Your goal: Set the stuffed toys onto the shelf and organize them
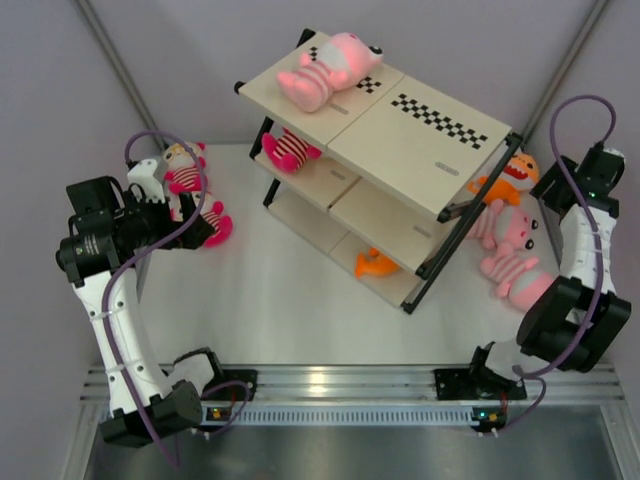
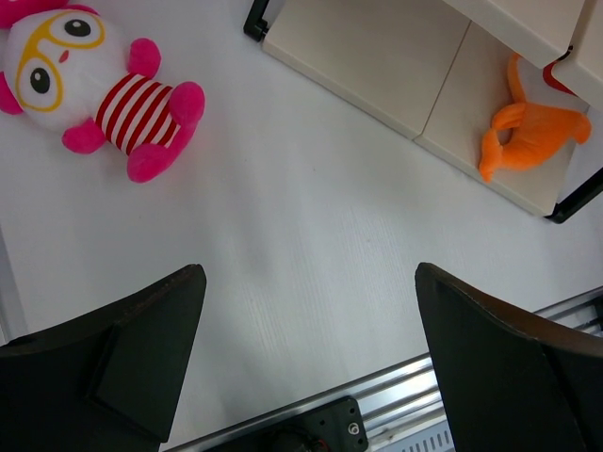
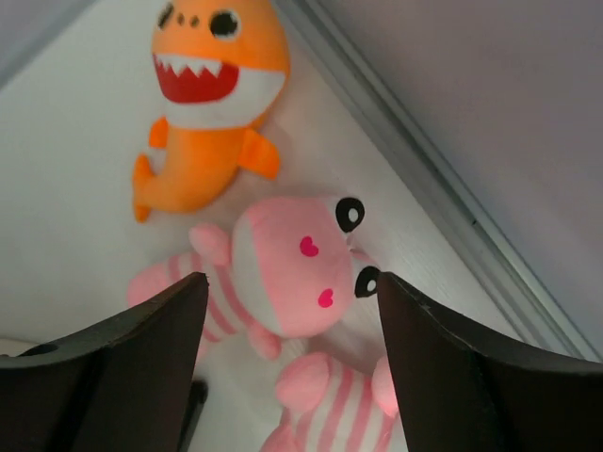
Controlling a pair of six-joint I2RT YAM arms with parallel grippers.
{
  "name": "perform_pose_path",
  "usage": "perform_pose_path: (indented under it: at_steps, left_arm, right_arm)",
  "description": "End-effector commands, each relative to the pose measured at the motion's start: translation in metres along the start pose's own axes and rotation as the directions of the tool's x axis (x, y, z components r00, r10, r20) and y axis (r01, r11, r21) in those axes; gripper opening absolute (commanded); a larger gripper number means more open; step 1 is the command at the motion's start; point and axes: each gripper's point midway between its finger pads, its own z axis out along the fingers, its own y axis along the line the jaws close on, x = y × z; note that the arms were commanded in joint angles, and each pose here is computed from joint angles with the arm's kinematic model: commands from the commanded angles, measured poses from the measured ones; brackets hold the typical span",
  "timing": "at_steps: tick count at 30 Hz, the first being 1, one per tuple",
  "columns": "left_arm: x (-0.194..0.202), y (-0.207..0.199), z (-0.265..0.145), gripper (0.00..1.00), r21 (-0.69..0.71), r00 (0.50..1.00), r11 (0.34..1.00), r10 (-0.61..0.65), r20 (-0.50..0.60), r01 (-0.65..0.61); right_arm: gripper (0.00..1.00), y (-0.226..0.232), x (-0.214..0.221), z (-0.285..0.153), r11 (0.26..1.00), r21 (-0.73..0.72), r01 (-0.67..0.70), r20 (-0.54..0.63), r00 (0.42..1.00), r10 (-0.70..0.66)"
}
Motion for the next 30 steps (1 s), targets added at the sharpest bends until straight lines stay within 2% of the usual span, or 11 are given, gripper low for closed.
perform_pose_path:
  at_steps: [1, 4, 8, 19, 20, 22, 23, 24, 25, 27, 30]
  left_arm:
    - [-0.007, -0.001, 0.003, 0.99, 0.022, 0.999, 0.999, 0.038, 0.026, -0.038]
    - [-0.006, 0.001, 0.005, 0.99, 0.021, 0.999, 0.999, 0.035, 0.019, -0.035]
    - [-0.005, 0.000, 0.005, 0.99, 0.030, 0.999, 0.999, 0.032, 0.018, -0.033]
    - [-0.007, 0.001, 0.006, 0.99, 0.024, 0.999, 0.999, 0.034, 0.018, -0.035]
    - [-0.006, 0.002, 0.006, 0.99, 0.025, 0.999, 0.999, 0.030, 0.016, -0.031]
    - [-0.006, 0.001, 0.007, 0.99, 0.032, 0.999, 0.999, 0.028, 0.015, -0.029]
    - [-0.007, 0.001, 0.007, 0.99, 0.036, 1.000, 0.999, 0.025, 0.016, -0.026]
    - [-0.007, 0.001, 0.007, 0.99, 0.036, 1.000, 0.999, 0.024, 0.015, -0.025]
    - [-0.007, 0.001, 0.008, 0.99, 0.035, 1.000, 0.999, 0.022, 0.013, -0.022]
    - [-0.008, 0.002, 0.007, 0.99, 0.032, 1.000, 0.999, 0.024, 0.015, -0.024]
    - [-0.006, 0.003, 0.008, 0.99, 0.030, 1.000, 0.999, 0.026, 0.010, -0.027]
  right_arm:
    - [0.70, 0.003, 0.031, 0.024, 0.990, -0.124, -0.067, -0.137, 0.989, 0.050]
    - [0.69, 0.010, 0.049, 0.039, 0.983, -0.167, -0.081, -0.193, 0.980, 0.048]
    - [0.64, 0.007, 0.071, 0.052, 0.984, -0.158, -0.080, -0.258, 0.965, 0.037]
    - [0.60, 0.007, 0.123, 0.085, 0.990, -0.132, -0.045, -0.380, 0.925, -0.008]
    - [0.57, 0.012, 0.124, 0.086, 0.989, -0.145, -0.042, -0.377, 0.926, -0.016]
    - [0.41, 0.020, 0.122, 0.089, 0.983, -0.175, -0.048, -0.359, 0.933, -0.018]
    - [0.30, 0.022, 0.121, 0.090, 0.984, -0.171, -0.045, -0.351, 0.936, -0.019]
    - [0.11, 0.021, 0.115, 0.091, 0.987, -0.153, -0.042, -0.334, 0.943, -0.012]
    - [0.01, 0.014, 0.108, 0.092, 0.994, -0.110, -0.025, -0.310, 0.951, -0.010]
    - [0.00, 0.009, 0.088, 0.083, 0.997, -0.071, -0.003, -0.263, 0.965, -0.016]
    - [0.00, 0.009, 0.029, 0.054, 1.000, -0.030, -0.003, -0.104, 0.995, -0.001]
